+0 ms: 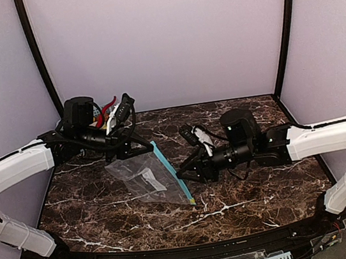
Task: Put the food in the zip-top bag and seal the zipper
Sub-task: Pass from the left arm to the right
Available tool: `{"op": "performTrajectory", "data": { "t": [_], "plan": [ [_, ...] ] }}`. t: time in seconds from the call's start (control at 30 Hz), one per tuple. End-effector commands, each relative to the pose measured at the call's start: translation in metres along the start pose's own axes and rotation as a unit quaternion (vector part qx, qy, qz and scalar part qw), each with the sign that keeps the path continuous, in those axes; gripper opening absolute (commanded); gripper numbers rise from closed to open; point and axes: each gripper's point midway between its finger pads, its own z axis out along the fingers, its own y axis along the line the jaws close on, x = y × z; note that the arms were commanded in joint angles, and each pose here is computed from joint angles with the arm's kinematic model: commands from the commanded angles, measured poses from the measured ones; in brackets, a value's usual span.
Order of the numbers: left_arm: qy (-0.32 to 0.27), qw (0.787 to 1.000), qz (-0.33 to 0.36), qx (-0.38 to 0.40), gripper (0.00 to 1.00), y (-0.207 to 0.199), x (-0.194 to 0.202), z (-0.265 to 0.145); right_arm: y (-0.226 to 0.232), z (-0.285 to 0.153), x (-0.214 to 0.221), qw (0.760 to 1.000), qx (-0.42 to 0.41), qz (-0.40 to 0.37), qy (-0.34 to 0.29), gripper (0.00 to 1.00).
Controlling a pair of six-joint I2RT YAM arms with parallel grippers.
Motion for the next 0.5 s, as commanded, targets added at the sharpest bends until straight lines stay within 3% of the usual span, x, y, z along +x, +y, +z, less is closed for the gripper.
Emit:
{"op": "performTrajectory", "data": {
  "t": [0.0, 0.47],
  "plan": [
    [-0.002, 1.000, 0.004, 0.015, 0.01, -0.0070, -0.0071, 0.0003, 0.0089, 0.0032, -0.0168, 1.000, -0.013, -0.019, -0.017, 0.38],
    [-0.001, 1.000, 0.004, 0.015, 0.01, -0.0062, -0.0065, 0.0008, 0.0152, 0.0044, -0.0251, 0.999, -0.029, -0.026, -0.024, 0.12]
  ]
}}
